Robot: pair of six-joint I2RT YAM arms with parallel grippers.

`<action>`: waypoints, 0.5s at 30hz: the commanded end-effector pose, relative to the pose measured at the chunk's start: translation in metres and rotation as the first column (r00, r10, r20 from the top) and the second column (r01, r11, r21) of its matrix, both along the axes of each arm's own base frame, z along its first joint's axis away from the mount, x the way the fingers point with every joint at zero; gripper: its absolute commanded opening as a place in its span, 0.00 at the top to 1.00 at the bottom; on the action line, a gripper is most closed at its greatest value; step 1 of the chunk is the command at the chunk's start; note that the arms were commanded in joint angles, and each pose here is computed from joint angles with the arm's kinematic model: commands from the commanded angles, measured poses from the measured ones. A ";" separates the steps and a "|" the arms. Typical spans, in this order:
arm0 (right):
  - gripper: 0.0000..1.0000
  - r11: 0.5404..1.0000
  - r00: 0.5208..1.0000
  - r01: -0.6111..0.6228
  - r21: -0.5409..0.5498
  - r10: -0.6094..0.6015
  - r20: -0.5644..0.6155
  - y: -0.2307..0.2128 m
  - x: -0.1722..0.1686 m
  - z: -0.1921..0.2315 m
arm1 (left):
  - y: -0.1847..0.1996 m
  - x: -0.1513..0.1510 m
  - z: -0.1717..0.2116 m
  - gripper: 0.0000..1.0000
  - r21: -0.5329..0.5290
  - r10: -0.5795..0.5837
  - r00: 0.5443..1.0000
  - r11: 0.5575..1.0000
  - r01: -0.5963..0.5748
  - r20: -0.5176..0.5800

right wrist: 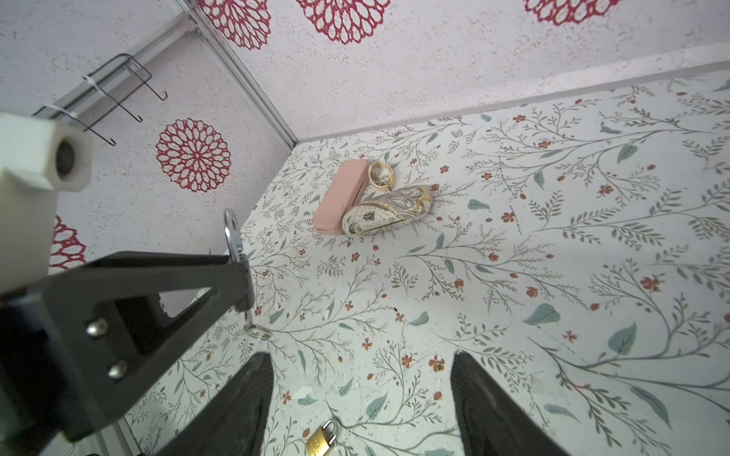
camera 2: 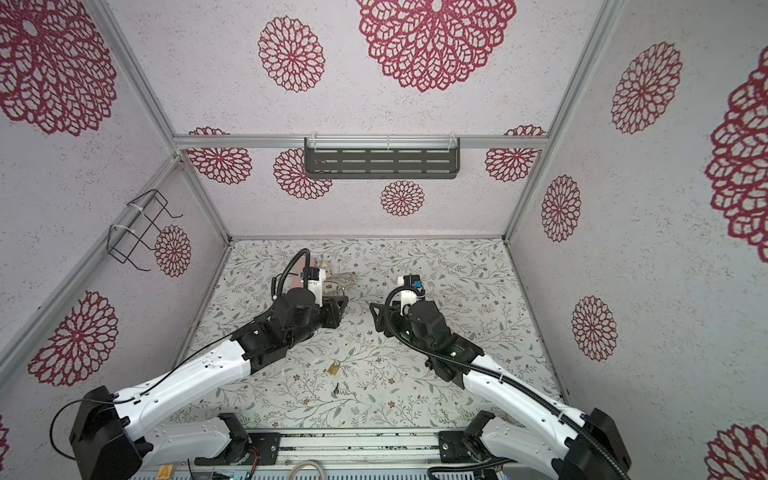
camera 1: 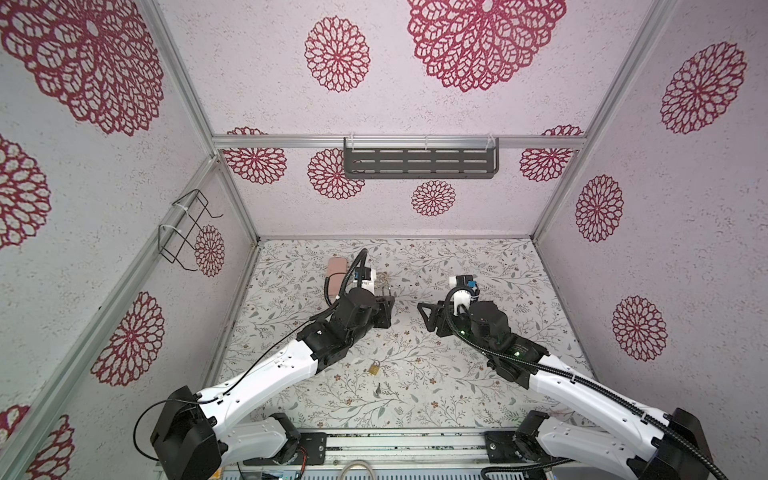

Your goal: Unlock with the key

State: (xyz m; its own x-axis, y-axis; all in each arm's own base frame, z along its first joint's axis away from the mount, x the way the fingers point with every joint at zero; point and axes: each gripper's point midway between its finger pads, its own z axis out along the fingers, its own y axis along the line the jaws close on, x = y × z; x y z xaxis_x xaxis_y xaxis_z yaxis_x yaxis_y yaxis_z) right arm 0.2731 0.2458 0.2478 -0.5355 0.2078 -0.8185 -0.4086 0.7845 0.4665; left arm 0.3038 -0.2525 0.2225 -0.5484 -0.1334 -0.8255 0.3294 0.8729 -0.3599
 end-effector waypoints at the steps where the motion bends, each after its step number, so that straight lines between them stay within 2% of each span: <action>1: 0.23 0.998 1.000 -0.023 -0.061 0.023 -0.004 -0.001 0.000 0.011 | -0.007 -0.001 0.019 1.00 0.103 -0.150 0.964 0.986 0.130 0.218; 6: 0.18 0.989 0.993 -0.110 -0.098 0.106 -0.045 0.014 -0.003 0.015 | -0.014 -0.009 0.006 1.00 0.228 -0.284 0.910 0.948 0.221 0.302; 11: 0.16 0.979 0.985 -0.163 -0.120 0.154 -0.075 0.026 -0.002 0.017 | -0.025 -0.020 0.003 1.00 0.266 -0.389 0.840 0.915 0.304 0.377; 15: 0.15 0.978 0.985 -0.165 -0.126 0.158 -0.064 0.029 0.002 0.023 | -0.028 -0.022 0.005 1.00 0.272 -0.409 0.823 0.907 0.321 0.395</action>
State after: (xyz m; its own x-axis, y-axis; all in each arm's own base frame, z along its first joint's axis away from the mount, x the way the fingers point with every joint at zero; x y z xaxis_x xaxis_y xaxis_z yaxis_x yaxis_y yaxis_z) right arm 0.2755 0.2728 0.2549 -0.6207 0.0247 -0.7836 -0.4779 0.7804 0.4032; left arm 0.2811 -0.2724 0.1930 -0.2603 0.2094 -0.9425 0.6744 0.7380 -0.0223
